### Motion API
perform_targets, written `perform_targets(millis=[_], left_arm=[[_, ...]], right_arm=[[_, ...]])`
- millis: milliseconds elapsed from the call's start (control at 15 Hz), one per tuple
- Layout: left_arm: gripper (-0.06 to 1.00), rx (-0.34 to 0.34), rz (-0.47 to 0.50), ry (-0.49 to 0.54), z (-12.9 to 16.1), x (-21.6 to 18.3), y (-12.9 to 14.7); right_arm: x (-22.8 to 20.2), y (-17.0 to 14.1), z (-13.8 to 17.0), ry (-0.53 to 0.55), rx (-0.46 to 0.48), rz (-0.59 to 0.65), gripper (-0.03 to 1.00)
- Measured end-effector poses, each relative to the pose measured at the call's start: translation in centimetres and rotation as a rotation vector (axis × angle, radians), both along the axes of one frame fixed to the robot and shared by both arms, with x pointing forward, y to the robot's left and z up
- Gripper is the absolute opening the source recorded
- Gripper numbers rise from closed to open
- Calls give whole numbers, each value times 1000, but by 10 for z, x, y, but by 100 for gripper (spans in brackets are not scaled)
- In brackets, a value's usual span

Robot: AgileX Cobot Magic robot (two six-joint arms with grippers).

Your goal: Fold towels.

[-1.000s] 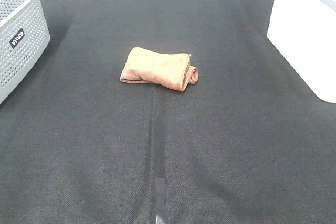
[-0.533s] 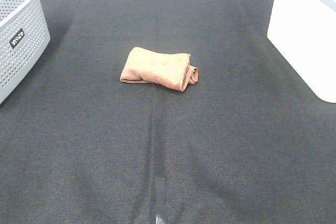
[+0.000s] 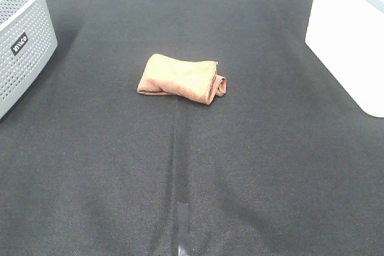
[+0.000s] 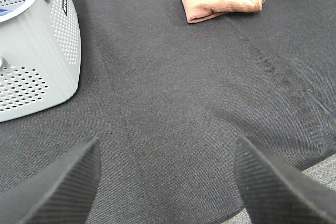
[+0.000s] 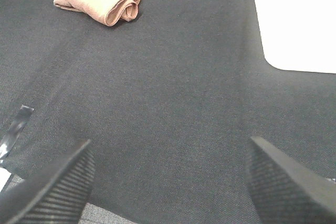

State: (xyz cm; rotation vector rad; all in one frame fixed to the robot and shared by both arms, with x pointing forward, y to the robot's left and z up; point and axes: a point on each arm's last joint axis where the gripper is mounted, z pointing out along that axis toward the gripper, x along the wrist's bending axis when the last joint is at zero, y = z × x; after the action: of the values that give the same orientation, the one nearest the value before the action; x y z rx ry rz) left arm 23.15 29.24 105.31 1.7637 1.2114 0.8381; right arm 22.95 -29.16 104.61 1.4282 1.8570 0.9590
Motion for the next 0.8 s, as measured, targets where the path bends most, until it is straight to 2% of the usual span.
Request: perform_targets(millis=[200, 467, 800], left_arm=[[69, 0, 13, 0, 0, 0, 0], [69, 0, 183, 0, 0, 1, -1], [69, 0, 192, 0, 0, 2, -1]], right_arm=[[0, 0, 0, 0, 0, 0, 75], [0, 0, 0, 0, 0, -5, 75], [-2, 1, 0, -22, 2, -95, 75]])
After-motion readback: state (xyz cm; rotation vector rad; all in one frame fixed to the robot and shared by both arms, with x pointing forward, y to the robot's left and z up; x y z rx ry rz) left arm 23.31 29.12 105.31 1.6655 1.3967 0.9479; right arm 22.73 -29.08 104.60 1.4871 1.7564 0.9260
